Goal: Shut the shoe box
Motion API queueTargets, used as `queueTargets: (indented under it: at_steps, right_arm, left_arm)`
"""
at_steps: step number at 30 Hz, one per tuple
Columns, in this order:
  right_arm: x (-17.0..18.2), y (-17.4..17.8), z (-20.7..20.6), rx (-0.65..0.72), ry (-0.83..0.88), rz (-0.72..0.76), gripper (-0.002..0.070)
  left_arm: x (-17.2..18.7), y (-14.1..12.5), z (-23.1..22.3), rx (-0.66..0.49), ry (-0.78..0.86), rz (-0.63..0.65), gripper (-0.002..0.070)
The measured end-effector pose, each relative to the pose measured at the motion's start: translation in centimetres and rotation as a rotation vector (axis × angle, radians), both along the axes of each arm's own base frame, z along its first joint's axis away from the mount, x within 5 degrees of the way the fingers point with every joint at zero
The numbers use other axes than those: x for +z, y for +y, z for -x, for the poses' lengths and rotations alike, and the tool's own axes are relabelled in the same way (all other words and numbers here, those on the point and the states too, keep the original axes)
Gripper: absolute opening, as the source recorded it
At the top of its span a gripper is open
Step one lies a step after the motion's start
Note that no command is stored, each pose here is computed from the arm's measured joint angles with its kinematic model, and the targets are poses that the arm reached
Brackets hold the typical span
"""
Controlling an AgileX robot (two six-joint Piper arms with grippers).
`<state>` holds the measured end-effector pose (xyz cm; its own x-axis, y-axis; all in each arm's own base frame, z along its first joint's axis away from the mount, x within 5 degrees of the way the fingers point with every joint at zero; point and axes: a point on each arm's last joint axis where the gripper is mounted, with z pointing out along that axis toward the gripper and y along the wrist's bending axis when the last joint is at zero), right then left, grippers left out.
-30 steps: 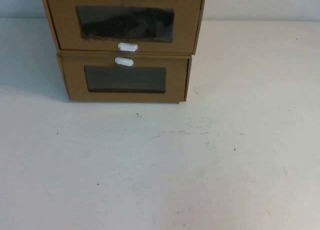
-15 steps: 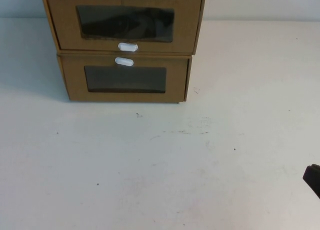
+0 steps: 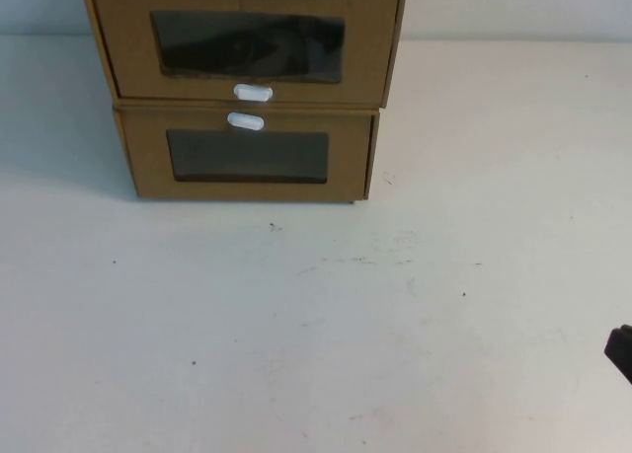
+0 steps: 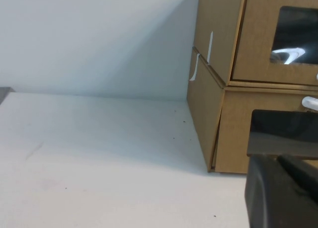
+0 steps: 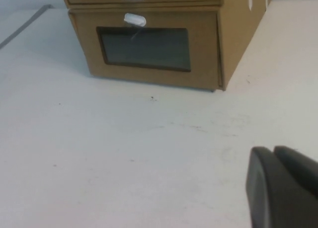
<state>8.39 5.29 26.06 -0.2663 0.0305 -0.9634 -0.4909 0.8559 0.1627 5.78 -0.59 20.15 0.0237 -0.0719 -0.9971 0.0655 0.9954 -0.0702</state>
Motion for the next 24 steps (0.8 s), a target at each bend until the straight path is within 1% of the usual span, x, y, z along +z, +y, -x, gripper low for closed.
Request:
queueTargets:
  at_steps: [2, 5, 8, 13, 16, 24]
  right_arm:
    - [0.1, -0.6, 0.3, -0.024, -0.053, 0.041, -0.0013]
    - [-0.2, -2.2, 0.9, -0.134, -0.128, 0.031, -0.0013]
    - [-1.9, -3.4, 1.5, -0.259, -0.199, 0.015, -0.0013]
    - [-4.6, -4.5, 2.7, -0.418, -0.311, -0.019, -0.0013]
    - [-5.4, -4.7, 2.8, -0.445, -0.306, -0.023, -0.0013]
    - [-5.5, -4.7, 2.8, -0.451, -0.290, -0.079, -0.0013]
  left_arm:
    - [0.0, 0.0, 0.0, 0.000, 0.000, 0.000, -0.0005]
    - [0.0, 0.0, 0.0, 0.000, 0.000, 0.000, -0.0005]
    - [0.0, 0.0, 0.0, 0.002, -0.001, 0.000, -0.0005]
    - [0.0, 0.0, 0.0, 0.004, -0.001, 0.002, -0.0005]
    - [0.0, 0.0, 0.0, 0.005, -0.002, 0.002, -0.0005]
    - [0.0, 0.1, 0.0, 0.007, -0.003, 0.002, -0.0005]
